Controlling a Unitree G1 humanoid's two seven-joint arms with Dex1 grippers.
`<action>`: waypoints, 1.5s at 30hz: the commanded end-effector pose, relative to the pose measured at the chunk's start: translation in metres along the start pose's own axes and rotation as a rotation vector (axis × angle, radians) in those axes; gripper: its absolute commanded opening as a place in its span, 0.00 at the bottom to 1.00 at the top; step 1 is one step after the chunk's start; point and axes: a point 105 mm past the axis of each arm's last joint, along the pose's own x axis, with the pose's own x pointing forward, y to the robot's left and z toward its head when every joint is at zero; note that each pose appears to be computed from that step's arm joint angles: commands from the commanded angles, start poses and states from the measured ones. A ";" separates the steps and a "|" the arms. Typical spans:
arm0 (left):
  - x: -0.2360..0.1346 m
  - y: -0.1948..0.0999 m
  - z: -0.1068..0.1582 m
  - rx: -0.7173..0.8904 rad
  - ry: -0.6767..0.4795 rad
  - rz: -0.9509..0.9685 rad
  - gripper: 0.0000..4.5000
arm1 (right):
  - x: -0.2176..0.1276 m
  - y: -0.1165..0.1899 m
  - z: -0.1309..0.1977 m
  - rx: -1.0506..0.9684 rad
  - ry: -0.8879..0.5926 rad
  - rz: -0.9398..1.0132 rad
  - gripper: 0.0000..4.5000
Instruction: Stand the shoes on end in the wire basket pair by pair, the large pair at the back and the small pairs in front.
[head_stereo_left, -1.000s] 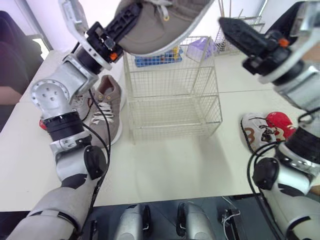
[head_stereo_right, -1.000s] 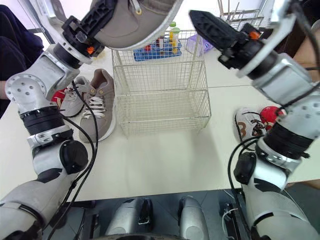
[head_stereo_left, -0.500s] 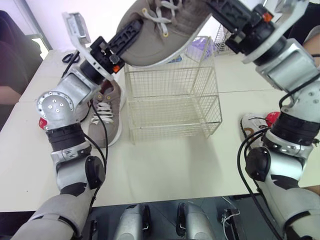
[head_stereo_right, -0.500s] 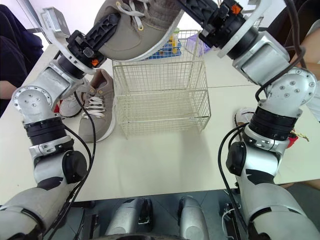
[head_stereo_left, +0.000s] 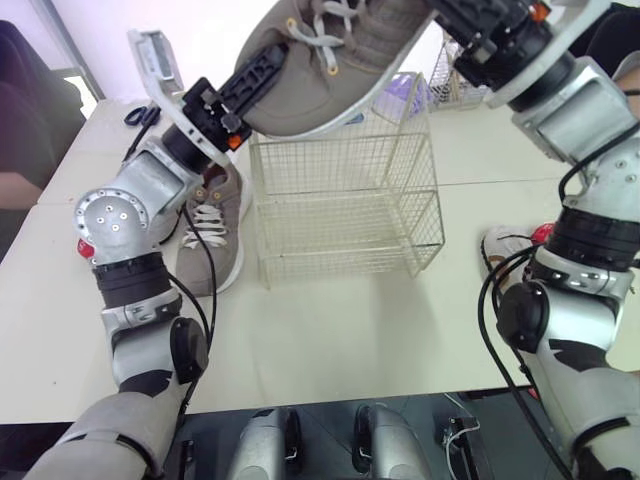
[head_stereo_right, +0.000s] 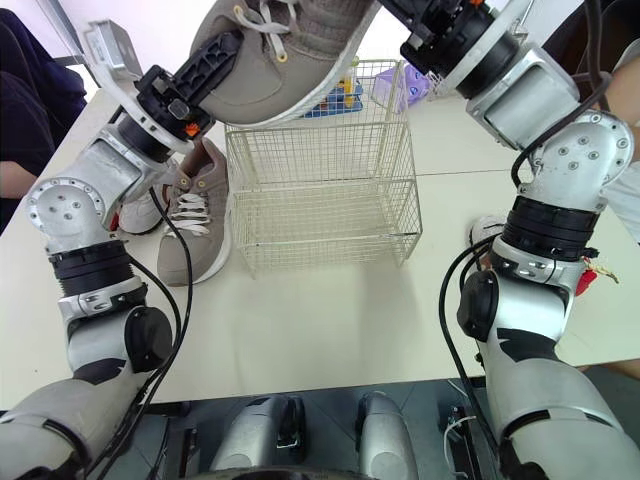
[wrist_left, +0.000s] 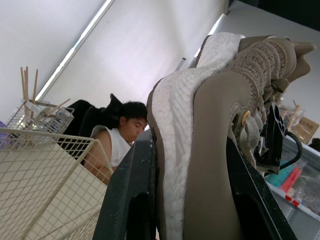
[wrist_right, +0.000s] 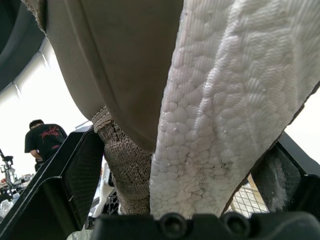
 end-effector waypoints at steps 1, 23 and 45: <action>0.003 -0.013 -0.005 0.026 0.043 -0.042 0.18 | 0.003 0.019 0.036 -0.092 -0.112 0.055 0.94; -0.020 -0.022 -0.004 0.163 0.158 -0.054 0.99 | 0.020 0.013 0.055 -0.237 -0.051 0.061 0.40; -0.057 -0.023 0.017 0.288 0.195 0.038 0.99 | 0.016 -0.031 0.029 -1.053 0.563 0.351 0.40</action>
